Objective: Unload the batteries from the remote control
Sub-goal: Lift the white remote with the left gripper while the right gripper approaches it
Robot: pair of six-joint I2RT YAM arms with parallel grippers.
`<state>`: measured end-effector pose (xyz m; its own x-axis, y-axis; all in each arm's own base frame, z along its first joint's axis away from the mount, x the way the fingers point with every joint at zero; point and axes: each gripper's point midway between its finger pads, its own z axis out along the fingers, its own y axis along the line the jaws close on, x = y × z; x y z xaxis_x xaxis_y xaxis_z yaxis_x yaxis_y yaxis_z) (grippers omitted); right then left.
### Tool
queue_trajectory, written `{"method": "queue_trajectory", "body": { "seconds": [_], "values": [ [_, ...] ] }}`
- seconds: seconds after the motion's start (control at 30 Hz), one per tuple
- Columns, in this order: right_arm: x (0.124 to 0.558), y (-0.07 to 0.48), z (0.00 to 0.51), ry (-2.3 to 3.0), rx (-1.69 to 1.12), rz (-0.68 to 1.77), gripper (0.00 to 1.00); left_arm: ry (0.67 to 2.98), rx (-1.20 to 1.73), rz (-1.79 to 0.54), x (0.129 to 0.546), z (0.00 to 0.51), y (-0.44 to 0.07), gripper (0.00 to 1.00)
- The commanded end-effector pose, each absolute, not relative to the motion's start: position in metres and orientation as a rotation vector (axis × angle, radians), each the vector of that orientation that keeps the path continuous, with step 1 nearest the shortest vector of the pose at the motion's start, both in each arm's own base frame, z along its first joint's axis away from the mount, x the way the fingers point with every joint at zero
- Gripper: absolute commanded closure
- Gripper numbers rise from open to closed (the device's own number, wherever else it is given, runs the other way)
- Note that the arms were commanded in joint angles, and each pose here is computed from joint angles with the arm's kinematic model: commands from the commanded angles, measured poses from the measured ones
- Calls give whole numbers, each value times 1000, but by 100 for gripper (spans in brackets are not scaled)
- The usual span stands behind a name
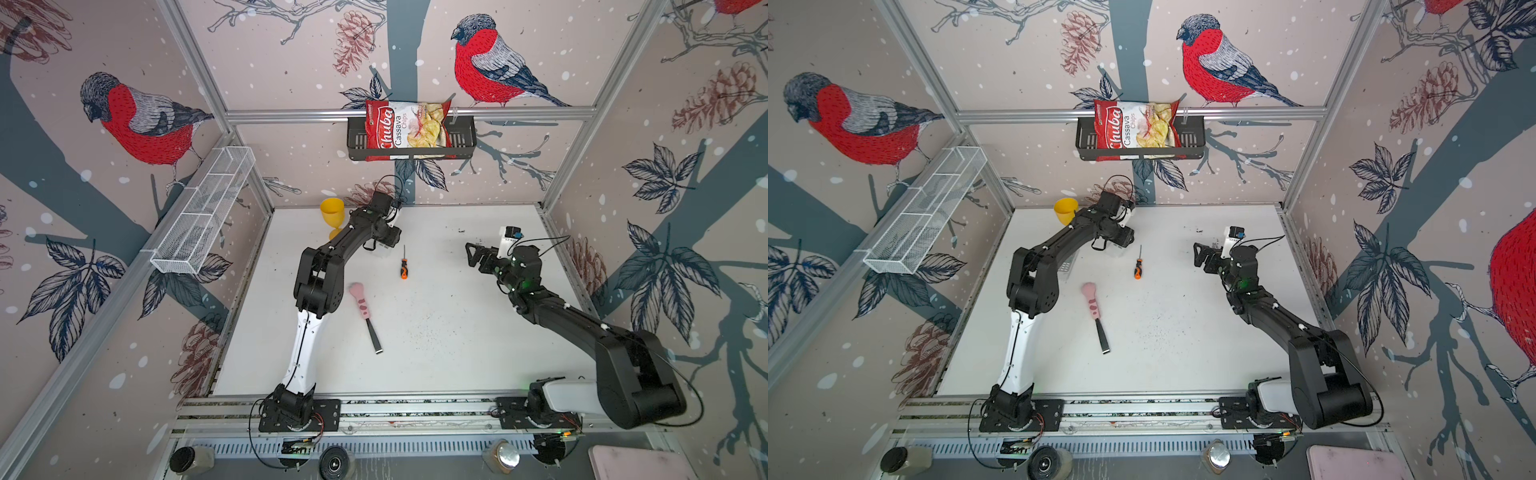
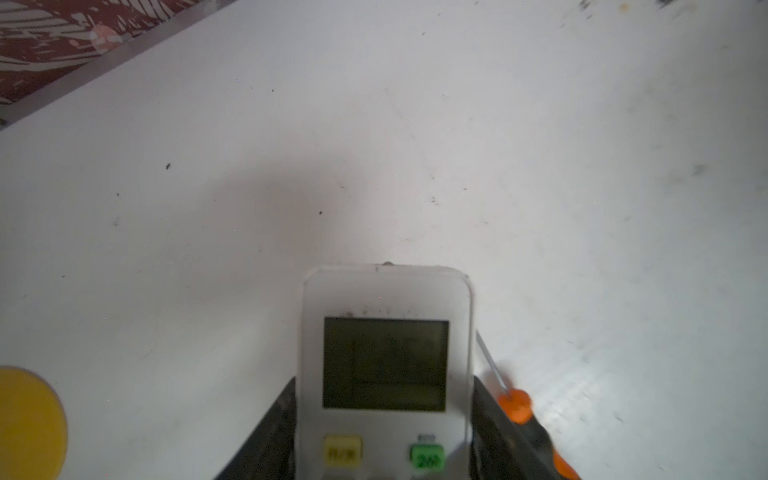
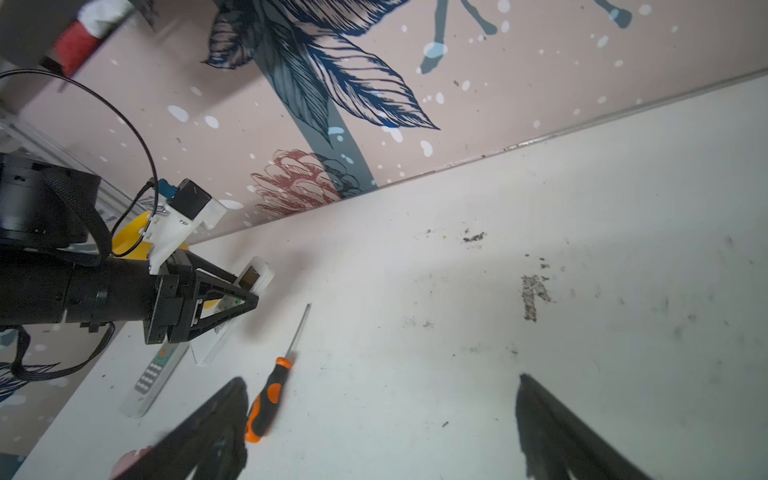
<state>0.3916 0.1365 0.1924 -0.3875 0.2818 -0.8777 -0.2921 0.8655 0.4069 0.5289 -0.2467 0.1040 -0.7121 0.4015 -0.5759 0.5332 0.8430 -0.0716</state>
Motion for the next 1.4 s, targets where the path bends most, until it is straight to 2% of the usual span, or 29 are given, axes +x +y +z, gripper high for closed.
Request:
{"method": "queue_trajectory", "body": {
  "seconds": [0.0, 0.27, 0.47, 0.7, 0.87, 1.17, 1.37],
  "values": [
    [382, 152, 226, 1748, -109, 707, 0, 2324, 630, -530, 528, 155, -264, 59],
    [337, 194, 289, 1523, -456, 939, 0, 2006, 608, -911, 479, 252, -287, 58],
    [318, 220, 309, 1437, -672, 1064, 0, 1764, 623, -1178, 448, 301, -297, 58],
    [326, 234, 305, 1427, -775, 1163, 0, 1552, 695, -1335, 423, 324, -302, 58],
    [347, 245, 304, 1440, -816, 1220, 0, 1384, 722, -1450, 410, 341, -297, 58],
    [382, 265, 294, 1476, -870, 1312, 1, 1223, 733, -1578, 414, 350, -284, 59],
    [396, 282, 289, 1473, -886, 1378, 1, 1218, 729, -1585, 420, 343, -284, 59]
  ]
}}
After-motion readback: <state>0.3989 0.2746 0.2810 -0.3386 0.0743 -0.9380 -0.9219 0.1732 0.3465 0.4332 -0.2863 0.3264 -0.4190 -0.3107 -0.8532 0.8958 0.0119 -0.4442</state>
